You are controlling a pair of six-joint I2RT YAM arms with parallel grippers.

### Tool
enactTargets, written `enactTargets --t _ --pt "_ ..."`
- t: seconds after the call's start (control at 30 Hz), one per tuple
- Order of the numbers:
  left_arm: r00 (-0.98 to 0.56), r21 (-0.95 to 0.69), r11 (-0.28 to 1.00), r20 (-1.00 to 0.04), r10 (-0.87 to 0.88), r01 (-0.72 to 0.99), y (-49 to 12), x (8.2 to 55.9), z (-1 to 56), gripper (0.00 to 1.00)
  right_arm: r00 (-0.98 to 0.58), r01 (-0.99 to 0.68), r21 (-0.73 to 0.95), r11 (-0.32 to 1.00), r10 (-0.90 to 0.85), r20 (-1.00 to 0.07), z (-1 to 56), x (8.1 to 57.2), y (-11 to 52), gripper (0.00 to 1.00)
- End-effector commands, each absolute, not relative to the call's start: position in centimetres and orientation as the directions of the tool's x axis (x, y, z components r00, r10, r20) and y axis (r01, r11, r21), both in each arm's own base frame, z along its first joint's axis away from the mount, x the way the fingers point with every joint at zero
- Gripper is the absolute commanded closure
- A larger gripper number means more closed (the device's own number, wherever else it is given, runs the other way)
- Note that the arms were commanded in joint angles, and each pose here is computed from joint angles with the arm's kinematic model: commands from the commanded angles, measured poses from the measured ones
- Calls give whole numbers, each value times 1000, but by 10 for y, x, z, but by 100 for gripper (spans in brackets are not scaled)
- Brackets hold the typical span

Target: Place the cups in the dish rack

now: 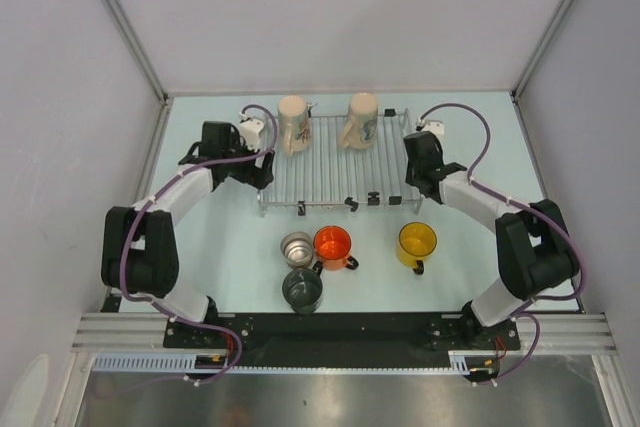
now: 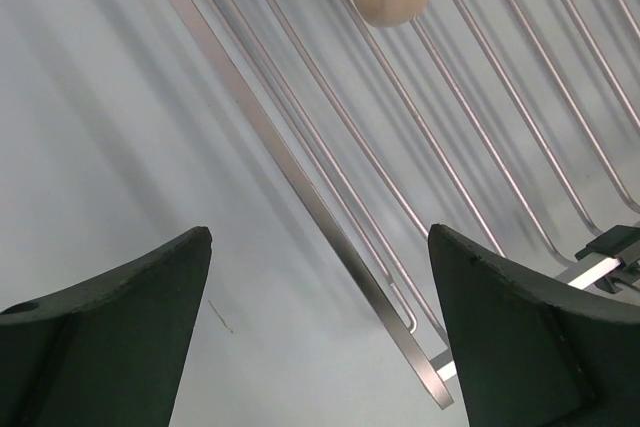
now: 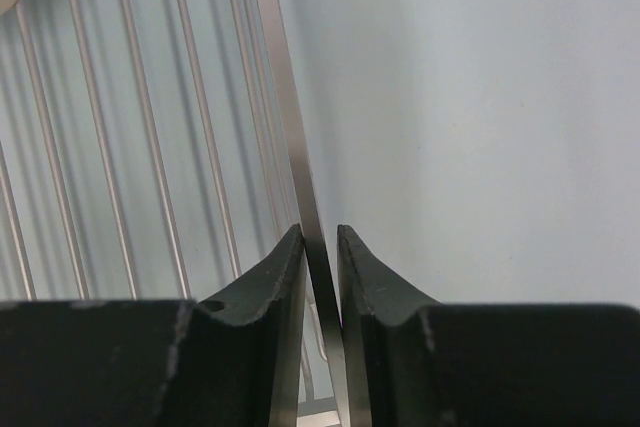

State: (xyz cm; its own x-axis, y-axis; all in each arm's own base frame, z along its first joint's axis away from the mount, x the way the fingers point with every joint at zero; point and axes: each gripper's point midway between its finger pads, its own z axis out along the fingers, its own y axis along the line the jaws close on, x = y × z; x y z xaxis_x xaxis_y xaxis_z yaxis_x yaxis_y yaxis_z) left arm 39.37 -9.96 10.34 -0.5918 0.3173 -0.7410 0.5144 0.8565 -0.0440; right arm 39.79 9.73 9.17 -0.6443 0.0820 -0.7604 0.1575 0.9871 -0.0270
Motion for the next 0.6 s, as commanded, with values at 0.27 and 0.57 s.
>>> enactTargets --t 0.27,0.57 --pt "-583 -53 813 -724 369 580 -105 372 90 77 -639 188 2 982 124 -759 90 375 87 82" --pt "-562 -57 761 -710 424 646 -120 329 91 94 -635 196 13 981 137 -760 93 352 79 83"
